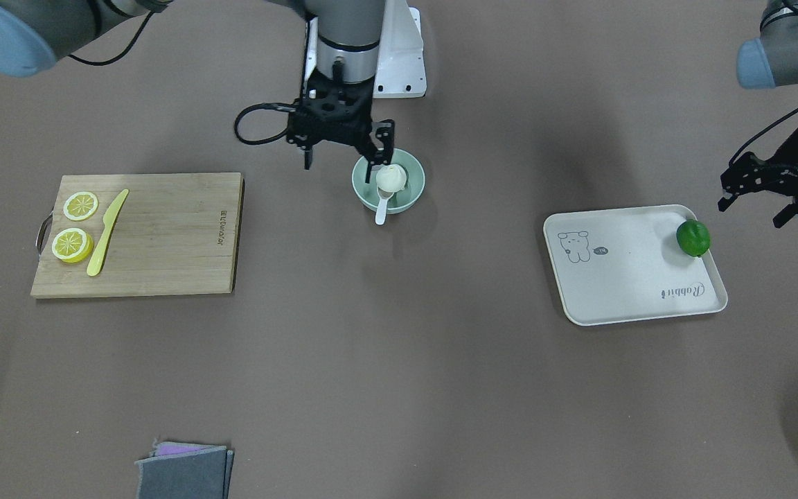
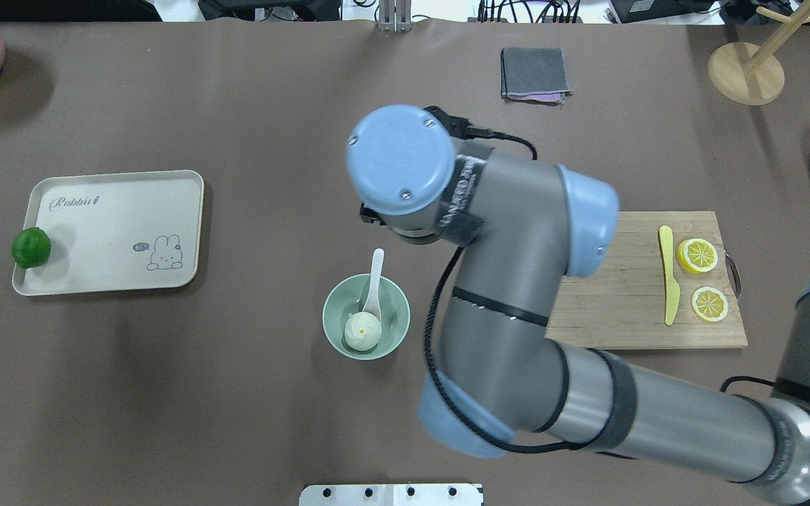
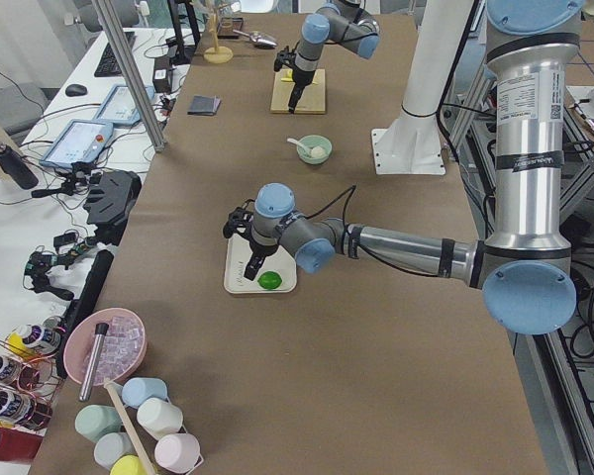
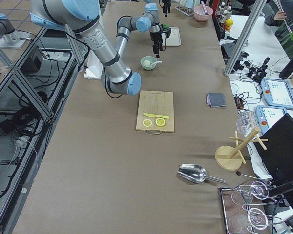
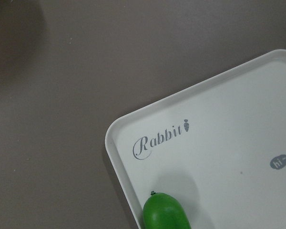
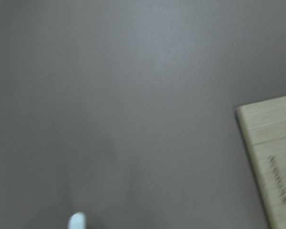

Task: Put spoon and bun in bowl

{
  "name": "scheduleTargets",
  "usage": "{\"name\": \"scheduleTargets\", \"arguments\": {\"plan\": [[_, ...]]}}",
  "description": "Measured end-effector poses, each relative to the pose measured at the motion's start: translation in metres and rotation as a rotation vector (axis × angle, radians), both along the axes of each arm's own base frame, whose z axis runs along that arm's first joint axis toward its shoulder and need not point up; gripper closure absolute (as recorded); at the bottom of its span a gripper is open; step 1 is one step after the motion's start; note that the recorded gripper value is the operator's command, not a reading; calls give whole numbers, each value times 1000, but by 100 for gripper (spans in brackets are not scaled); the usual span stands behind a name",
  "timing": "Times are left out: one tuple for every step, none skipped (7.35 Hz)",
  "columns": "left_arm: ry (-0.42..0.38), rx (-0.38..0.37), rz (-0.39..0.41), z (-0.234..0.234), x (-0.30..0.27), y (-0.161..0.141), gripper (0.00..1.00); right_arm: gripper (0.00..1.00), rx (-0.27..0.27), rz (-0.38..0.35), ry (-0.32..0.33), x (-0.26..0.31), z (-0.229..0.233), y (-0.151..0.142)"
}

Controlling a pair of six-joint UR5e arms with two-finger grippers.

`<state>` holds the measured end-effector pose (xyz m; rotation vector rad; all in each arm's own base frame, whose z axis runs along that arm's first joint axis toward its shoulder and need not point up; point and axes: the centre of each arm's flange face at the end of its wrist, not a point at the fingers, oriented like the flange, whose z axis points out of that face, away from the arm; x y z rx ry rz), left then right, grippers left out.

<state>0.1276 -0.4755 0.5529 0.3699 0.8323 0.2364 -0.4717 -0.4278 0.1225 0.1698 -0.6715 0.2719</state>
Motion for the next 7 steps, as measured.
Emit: {"name": "scheduleTargets", "arguments": {"plan": [[-4, -9, 1, 4, -1, 2, 0, 0, 46, -64, 28, 56, 35, -18], [-7, -16, 0, 8, -2, 3, 0, 0, 86, -141, 67, 109, 71, -35], [-8, -19, -2, 9, -4, 4, 0, 0, 113, -217, 101, 155, 105, -48], [-12, -22, -2, 13, -7, 7, 0, 0, 122, -273, 123, 198, 135, -58], [-20, -32, 0, 20, -10, 13, 0, 0, 105, -295, 119, 232, 158, -65], [-28, -48, 1, 30, -13, 20, 0, 0, 85, -316, 103, 263, 177, -70], [-32, -65, 2, 38, -15, 24, 0, 0, 84, -355, 98, 291, 197, -73]]}}
